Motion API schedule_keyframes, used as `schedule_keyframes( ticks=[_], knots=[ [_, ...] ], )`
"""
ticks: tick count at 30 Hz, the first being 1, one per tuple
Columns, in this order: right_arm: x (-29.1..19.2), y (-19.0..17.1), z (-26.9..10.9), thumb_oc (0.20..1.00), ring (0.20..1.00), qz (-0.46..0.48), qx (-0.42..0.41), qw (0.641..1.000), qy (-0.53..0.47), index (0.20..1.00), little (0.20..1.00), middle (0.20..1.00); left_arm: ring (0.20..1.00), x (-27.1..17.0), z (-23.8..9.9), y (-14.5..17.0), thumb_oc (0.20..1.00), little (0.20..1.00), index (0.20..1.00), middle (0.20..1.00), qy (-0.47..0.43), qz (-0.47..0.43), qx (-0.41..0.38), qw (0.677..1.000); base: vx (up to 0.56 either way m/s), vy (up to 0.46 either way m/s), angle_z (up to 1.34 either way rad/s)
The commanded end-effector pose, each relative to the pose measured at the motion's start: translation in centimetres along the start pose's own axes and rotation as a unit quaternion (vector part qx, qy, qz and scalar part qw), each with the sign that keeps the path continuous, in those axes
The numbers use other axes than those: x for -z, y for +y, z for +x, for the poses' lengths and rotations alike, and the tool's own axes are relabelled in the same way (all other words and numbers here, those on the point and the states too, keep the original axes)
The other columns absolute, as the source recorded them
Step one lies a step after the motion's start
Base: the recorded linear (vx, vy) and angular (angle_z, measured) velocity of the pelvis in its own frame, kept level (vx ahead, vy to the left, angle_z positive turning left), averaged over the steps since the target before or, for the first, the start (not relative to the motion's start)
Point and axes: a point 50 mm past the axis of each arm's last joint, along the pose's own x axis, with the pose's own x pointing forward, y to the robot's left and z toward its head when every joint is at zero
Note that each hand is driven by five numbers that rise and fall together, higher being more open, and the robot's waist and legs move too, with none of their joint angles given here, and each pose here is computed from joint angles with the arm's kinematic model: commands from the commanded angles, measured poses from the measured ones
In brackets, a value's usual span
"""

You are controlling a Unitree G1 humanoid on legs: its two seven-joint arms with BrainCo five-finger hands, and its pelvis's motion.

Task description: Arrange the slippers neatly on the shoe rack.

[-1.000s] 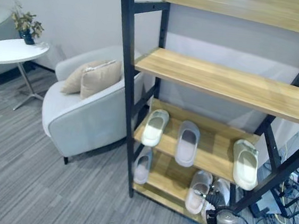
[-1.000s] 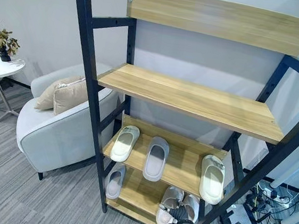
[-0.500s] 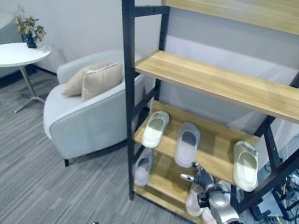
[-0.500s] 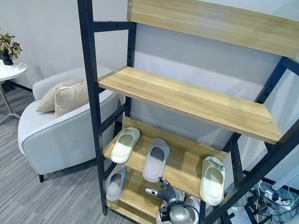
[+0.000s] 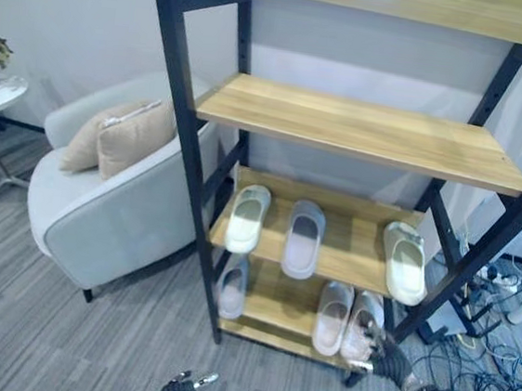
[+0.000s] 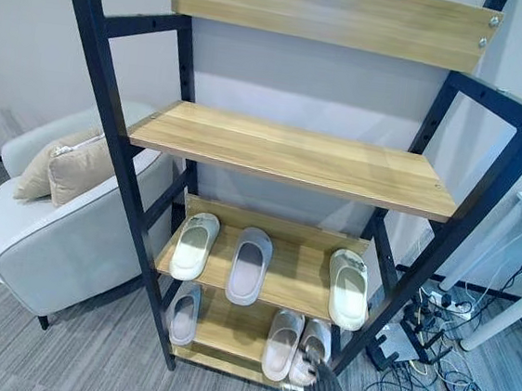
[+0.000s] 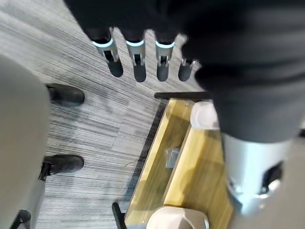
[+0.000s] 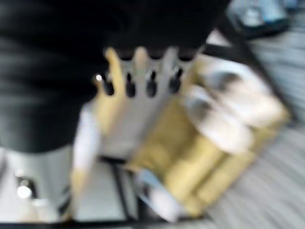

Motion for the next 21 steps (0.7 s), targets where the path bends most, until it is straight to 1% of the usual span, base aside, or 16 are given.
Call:
schedule_keyframes(
  ticks=[1,5,8,12,15,16,21],
  knots=[
    [-2.8,-0.8,1.6,1.0,1.0,0.005,0.027,0.998,-0.057,1.0,1.0,1.0,1.0,1.4,-0.2,-1.9,1.0,1.0,1.0,1.0,0.035,-0.012,0.022,0.999,0.01,0.01,0.08],
    [-4.7,-1.6,2.7,1.0,1.0,0.011,0.036,0.995,-0.093,1.0,1.0,1.0,1.0,1.5,-0.2,-1.8,1.0,1.0,1.0,1.0,0.038,-0.003,0.02,0.999,0.01,0.004,0.03],
    [-6.1,-2.7,3.2,1.0,1.0,-0.012,0.055,0.992,-0.109,1.0,1.0,1.0,1.0,1.7,-0.2,-1.7,1.0,1.0,1.0,1.0,0.04,-0.005,0.018,0.999,0.01,0.004,0.03],
    [-7.5,-4.6,3.7,1.0,1.0,-0.048,0.133,0.982,-0.125,1.0,1.0,1.0,1.0,1.8,-0.2,-2.1,1.0,1.0,1.0,1.0,0.041,-0.012,0.022,0.999,0.02,0.008,0.09],
    [-8.0,-4.9,4.0,1.0,1.0,-0.053,0.158,0.978,-0.129,1.0,1.0,1.0,1.0,1.9,-0.3,-2.2,1.0,1.0,1.0,1.0,0.043,-0.011,0.023,0.999,0.01,0.007,0.03],
    [-8.5,-5.4,4.7,1.0,1.0,-0.068,0.181,0.973,-0.124,1.0,1.0,1.0,1.0,2.0,-0.3,-2.3,1.0,1.0,1.0,1.0,0.044,-0.011,0.023,0.999,0.0,0.0,0.0],
    [-9.7,-5.8,6.1,1.0,1.0,-0.094,0.187,0.969,-0.131,1.0,1.0,1.0,1.0,1.6,-0.1,-2.5,1.0,1.0,1.0,1.0,0.038,-0.009,0.023,0.999,0.0,0.015,0.01]
  ],
)
